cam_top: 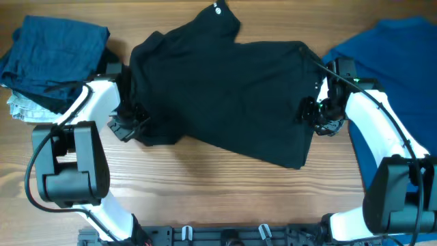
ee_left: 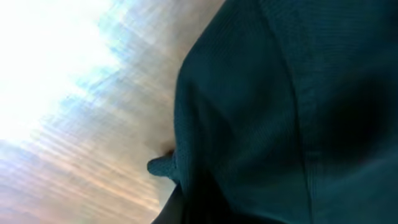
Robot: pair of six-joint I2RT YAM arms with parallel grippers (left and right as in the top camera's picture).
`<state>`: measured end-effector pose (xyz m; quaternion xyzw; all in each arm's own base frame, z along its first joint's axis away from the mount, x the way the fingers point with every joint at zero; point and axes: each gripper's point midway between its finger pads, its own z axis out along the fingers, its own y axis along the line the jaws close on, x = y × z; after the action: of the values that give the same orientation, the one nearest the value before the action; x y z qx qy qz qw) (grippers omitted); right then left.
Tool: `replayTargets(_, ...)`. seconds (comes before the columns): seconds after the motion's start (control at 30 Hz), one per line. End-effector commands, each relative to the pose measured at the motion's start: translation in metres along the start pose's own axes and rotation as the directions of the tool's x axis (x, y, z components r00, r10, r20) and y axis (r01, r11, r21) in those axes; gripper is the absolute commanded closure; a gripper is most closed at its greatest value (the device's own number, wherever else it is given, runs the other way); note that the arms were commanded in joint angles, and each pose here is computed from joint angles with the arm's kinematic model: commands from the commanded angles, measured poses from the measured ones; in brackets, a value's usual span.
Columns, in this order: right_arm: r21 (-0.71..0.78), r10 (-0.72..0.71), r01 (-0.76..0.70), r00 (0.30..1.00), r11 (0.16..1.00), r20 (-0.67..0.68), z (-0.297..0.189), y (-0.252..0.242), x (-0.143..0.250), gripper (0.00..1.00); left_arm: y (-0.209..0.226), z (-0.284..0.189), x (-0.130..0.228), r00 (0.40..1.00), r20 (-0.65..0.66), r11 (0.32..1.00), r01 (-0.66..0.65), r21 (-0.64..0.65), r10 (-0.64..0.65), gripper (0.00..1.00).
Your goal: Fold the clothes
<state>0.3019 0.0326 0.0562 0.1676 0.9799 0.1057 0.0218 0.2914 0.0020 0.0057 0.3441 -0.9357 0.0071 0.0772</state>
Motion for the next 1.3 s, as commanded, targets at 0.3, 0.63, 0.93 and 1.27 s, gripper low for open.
replayTargets(0.3, -0.001, -0.025, 0.025, 1.000, 1.000, 0.014, -0.009, 0.001, -0.002, 0.34, 0.070, -0.011, 0.046, 0.980, -0.121, 0.938, 0.107, -0.329, -0.155, 0.66)
replayTargets(0.63, -0.057, -0.073, 0.082, 0.987, 0.995, 0.146, -0.035, 0.024, -0.040, 0.47, 0.024, -0.065, 0.035, 0.998, -0.043, 0.993, 0.042, -0.110, -0.047, 0.12)
replayTargets(0.93, 0.063, -0.100, 0.081, 0.915, 0.995, 0.391, -0.031, 0.012, -0.106, 0.48, -0.047, -0.140, -0.031, 0.933, 0.353, 0.976, -0.134, 0.173, 0.066, 0.01)
replayTargets(1.27, 0.078, -0.094, 0.068, 0.900, 0.995, 0.426, 0.044, 0.004, -0.152, 0.52, -0.056, -0.137, -0.042, 0.925, 0.376, 0.972, -0.140, 0.189, 0.060, 0.03)
